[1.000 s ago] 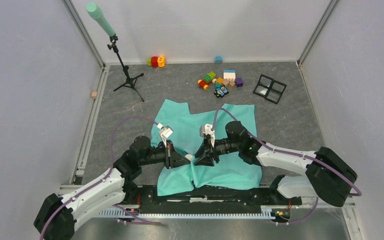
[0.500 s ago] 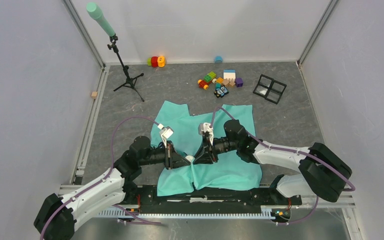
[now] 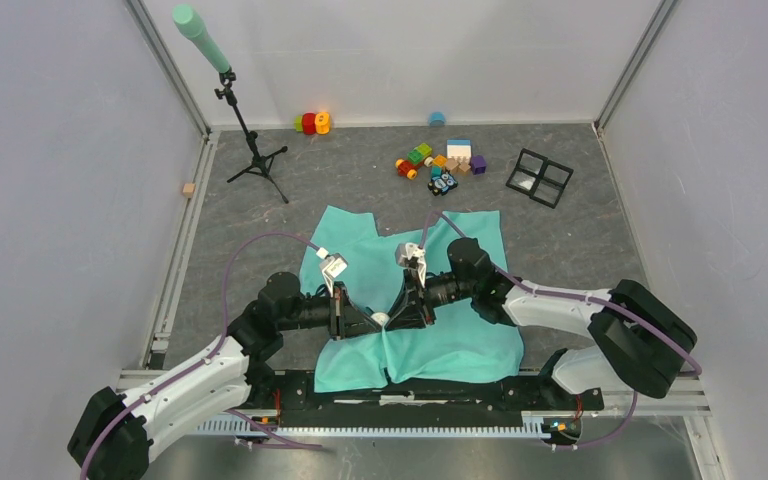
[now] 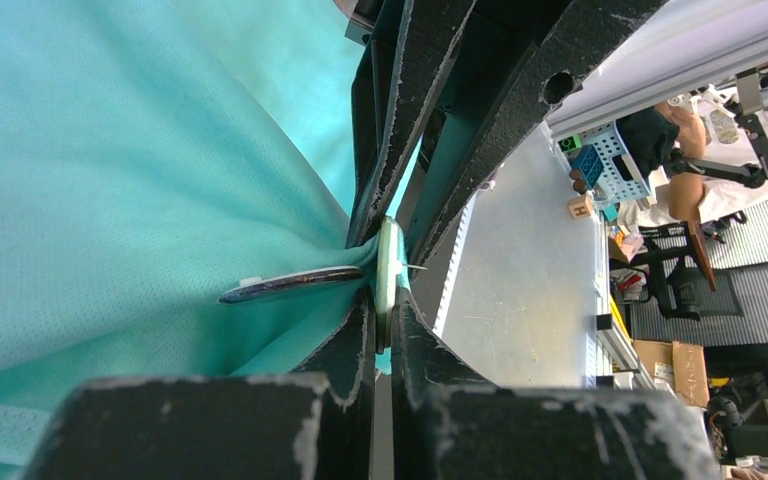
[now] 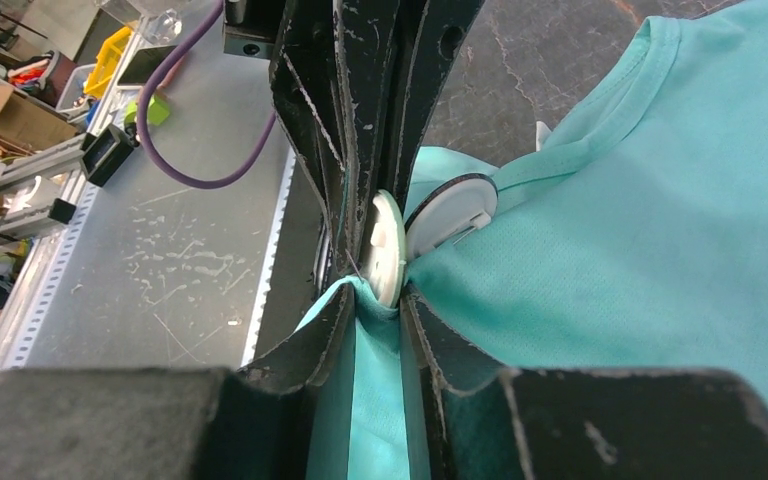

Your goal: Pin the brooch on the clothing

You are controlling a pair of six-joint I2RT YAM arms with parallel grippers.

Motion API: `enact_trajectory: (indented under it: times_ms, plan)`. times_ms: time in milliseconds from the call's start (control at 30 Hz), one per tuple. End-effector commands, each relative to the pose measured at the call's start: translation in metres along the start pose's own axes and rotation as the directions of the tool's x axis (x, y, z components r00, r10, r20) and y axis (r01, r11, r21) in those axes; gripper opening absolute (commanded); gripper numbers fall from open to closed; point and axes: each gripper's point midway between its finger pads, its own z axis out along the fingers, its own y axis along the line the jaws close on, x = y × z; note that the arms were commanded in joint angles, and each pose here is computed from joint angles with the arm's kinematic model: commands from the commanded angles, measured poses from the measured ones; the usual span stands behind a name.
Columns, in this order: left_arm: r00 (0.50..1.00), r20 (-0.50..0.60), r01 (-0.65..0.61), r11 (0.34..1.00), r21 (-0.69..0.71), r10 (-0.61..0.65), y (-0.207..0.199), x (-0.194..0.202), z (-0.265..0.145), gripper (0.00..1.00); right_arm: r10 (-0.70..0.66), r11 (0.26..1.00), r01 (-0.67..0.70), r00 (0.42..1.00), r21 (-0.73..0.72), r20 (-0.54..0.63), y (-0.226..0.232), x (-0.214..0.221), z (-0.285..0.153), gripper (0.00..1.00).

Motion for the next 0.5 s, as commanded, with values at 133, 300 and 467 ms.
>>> enact_trajectory:
  times_ms: [133,300,467]
  plan:
    - [0.998,0.050,-0.026,0.999,0.028,0.024,-0.007,-0.013,0.002,0.02,-0.097,0.990,0.108,0.988,-0.094,0.118,0.018,-0.049,0.004,0.26]
    - [0.998,0.053,-0.027,0.999,0.031,0.025,-0.008,-0.013,0.001,0.02,-0.081,0.987,0.099,0.988,-0.127,0.133,0.023,-0.050,0.000,0.33]
    - [0.998,0.059,-0.031,0.999,0.028,0.029,-0.008,-0.015,0.001,0.02,-0.085,0.988,0.102,0.987,-0.120,0.135,0.022,-0.050,-0.004,0.35]
